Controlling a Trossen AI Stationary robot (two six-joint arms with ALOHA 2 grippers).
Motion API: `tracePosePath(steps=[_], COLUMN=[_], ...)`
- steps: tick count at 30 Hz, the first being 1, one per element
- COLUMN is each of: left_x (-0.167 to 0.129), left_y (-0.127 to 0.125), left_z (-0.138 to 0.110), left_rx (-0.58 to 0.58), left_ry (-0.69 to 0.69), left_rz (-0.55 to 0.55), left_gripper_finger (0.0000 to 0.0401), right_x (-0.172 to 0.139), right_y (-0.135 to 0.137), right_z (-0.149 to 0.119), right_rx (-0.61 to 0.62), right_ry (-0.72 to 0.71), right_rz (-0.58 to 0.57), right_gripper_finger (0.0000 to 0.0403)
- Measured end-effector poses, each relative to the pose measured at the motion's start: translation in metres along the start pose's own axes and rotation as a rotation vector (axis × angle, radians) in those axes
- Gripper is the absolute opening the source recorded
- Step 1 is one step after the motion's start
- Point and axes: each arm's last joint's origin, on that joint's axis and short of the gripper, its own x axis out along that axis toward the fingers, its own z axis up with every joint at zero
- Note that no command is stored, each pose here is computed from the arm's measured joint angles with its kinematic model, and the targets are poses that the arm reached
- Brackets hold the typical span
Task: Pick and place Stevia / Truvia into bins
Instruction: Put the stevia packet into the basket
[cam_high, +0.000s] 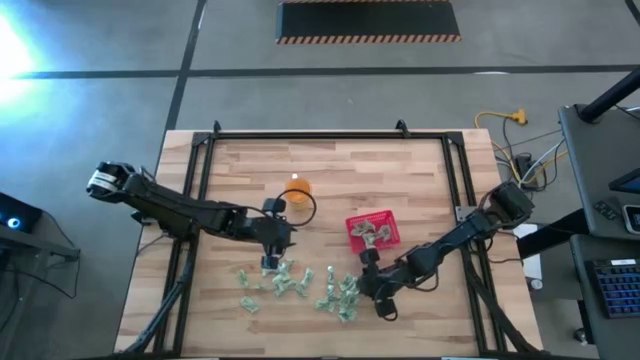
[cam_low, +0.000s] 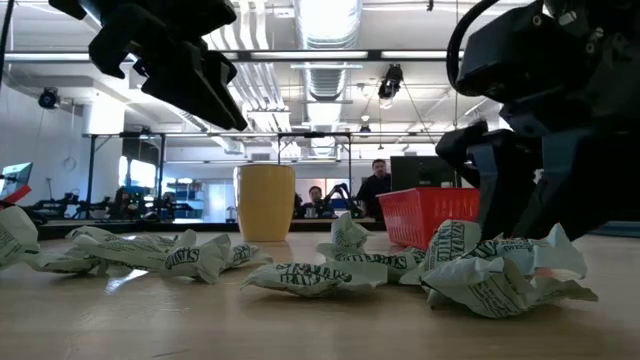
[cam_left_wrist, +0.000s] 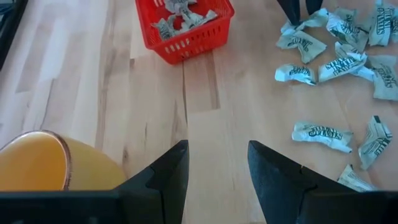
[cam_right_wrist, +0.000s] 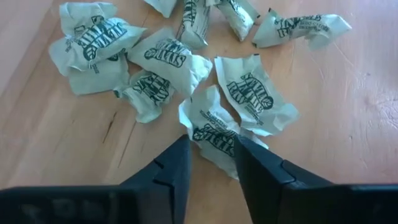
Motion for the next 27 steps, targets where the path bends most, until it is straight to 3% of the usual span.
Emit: tracePosePath(steps=[9,24,27], left_x=[0.0,0.0,0.0], left_y=[0.0,0.0,0.0], left_z=[-0.001,-0.002,-0.003], left_rx=[0.001,0.001,0.002], left_ry=[0.001,0.004,0.005], left_rz=[0.0,0.0,-0.001], left_gripper_finger=[0.0148,0.0148,0.0148], right_x=[-0.001,-0.027,-0.037], right_y=[0.0,-0.003,-0.005], right_z=[0.001,0.014,0.015], right_rx=[-0.021,-0.027,-0.028], right_ry=[0.03,-0.016,-0.018], right_rz=[-0.006,-0.007,-0.065], right_gripper_finger=[0.0013,0.0009,0.0009])
